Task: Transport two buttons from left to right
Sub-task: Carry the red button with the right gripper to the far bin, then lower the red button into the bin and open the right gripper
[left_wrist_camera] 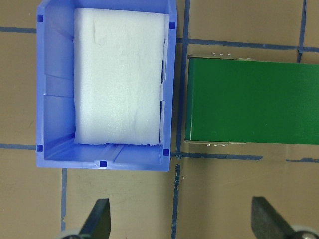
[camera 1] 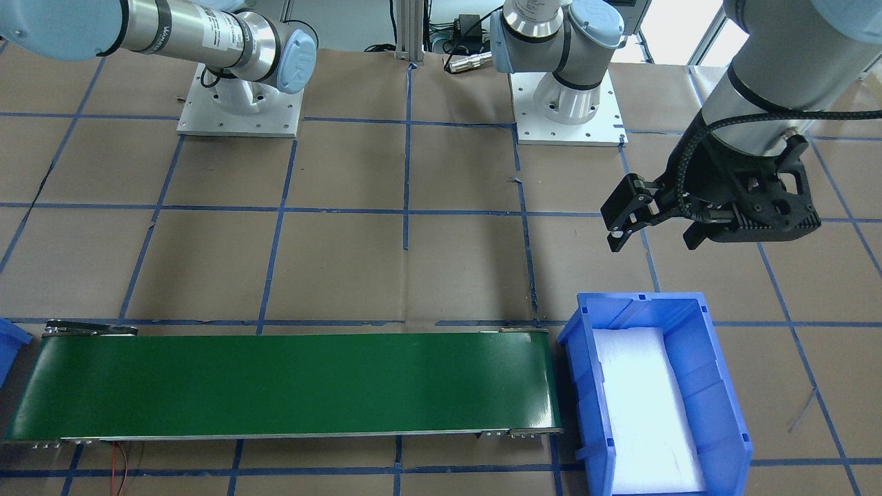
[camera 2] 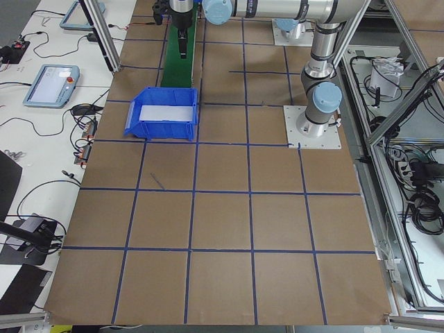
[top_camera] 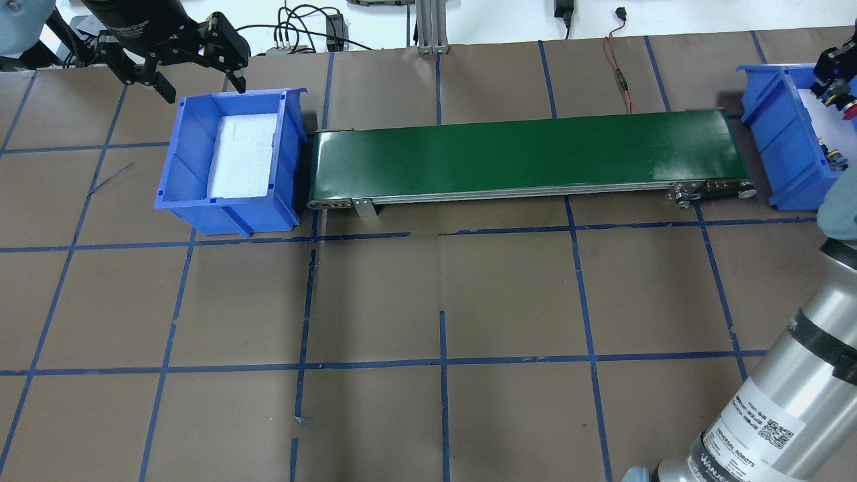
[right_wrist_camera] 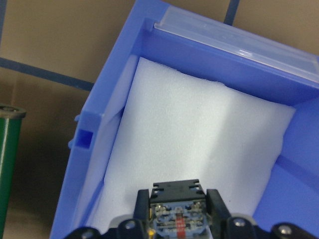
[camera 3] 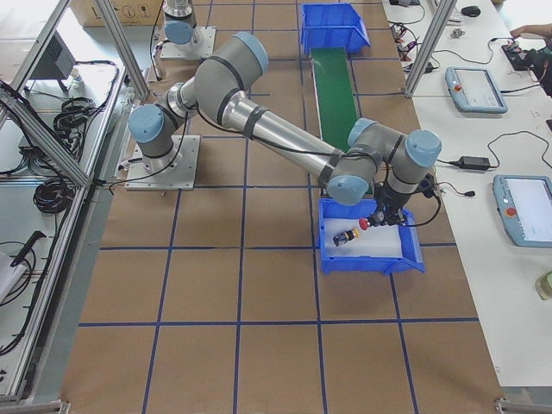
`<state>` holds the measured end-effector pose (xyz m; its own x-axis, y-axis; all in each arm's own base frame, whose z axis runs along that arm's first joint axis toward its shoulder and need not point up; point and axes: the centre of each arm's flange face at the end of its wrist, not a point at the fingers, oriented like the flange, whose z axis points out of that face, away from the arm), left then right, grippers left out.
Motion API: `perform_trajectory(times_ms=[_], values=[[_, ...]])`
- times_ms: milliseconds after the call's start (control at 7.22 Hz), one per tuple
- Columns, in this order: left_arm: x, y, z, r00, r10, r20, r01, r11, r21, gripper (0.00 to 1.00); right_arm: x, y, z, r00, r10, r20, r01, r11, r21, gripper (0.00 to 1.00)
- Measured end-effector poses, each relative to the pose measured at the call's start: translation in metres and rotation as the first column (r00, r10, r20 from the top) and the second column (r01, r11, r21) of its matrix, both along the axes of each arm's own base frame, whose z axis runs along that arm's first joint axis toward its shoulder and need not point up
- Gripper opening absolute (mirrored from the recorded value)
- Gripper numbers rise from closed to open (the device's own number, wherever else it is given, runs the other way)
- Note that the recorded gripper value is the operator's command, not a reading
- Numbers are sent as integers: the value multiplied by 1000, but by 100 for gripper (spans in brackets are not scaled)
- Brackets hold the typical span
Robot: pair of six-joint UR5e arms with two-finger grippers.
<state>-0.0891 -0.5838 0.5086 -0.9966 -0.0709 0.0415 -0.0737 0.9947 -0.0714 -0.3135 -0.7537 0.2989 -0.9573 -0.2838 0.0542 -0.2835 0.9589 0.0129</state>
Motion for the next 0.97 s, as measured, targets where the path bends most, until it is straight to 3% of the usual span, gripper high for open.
perform_trajectory(times_ms=[831, 970], values=[[0, 0, 0, 1000, 0, 0, 0, 1000, 0, 100, -23, -22, -46, 1000, 10, 3, -10, 1000, -25, 11], [0, 0, 0, 1000, 0, 0, 0, 1000, 0, 100, -26, -22, -50, 1000, 9, 10, -8, 1000, -26, 32]])
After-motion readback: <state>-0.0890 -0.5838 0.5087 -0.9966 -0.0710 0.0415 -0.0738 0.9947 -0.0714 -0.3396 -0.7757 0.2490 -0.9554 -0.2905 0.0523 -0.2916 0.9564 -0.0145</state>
